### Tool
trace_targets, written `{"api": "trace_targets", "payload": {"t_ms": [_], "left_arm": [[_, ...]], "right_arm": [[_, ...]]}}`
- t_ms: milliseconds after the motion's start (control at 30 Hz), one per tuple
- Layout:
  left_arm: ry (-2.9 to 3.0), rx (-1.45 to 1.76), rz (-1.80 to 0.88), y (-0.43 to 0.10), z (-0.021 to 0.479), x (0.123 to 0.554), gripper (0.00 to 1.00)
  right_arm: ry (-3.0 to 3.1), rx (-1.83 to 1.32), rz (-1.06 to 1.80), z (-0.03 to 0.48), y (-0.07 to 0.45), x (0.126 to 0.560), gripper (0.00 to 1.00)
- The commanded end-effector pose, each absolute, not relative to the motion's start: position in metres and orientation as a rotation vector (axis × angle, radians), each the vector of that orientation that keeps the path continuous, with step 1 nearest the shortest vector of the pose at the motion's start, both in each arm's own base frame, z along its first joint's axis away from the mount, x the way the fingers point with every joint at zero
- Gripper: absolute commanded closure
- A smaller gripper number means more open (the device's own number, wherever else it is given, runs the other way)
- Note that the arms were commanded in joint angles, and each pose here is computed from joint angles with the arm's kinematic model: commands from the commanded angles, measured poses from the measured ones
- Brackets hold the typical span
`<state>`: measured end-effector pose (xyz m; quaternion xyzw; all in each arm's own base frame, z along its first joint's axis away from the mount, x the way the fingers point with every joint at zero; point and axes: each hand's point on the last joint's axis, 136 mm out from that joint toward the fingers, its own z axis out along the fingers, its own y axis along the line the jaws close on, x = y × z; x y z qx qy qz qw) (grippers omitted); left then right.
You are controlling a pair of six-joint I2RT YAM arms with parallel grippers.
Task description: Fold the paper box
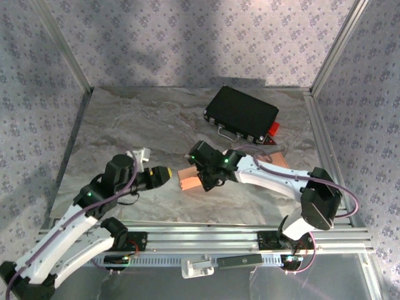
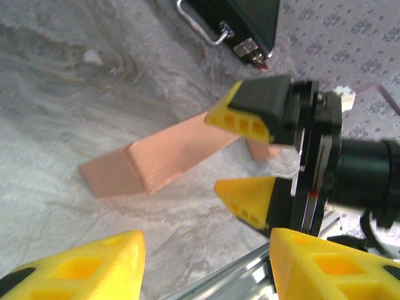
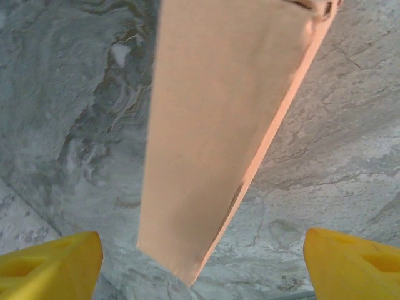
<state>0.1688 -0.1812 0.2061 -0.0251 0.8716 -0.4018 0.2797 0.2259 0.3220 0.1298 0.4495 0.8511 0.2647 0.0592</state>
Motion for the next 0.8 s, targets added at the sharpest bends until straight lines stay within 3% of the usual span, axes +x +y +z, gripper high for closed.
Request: {"api": "trace_targets", "payload": {"t_ms": [0, 233, 400, 767], "left_arm": [[2.362, -0.096, -1.045, -0.163, 0.188, 0.151, 0.46], [2.295, -0.104, -1.092, -0.157, 0.196, 0.143, 0.48], [2.276, -0.073, -1.121, -0.160, 0.208, 0.142, 0.49], [2.265, -0.065, -1.122, -0.160, 0.212, 0.142, 0.50]], "right_arm": [[2.531, 1.508, 0.801, 0.122, 0.324, 0.234, 0.15], [2.548, 1.559, 0.798, 0.112, 0.336, 0.246, 0.17], [2.553, 1.547, 0.810, 0.091, 0.334, 0.251, 0.28], [2.422, 1.224, 1.038, 0.096, 0.320, 0.252, 0.44]]}}
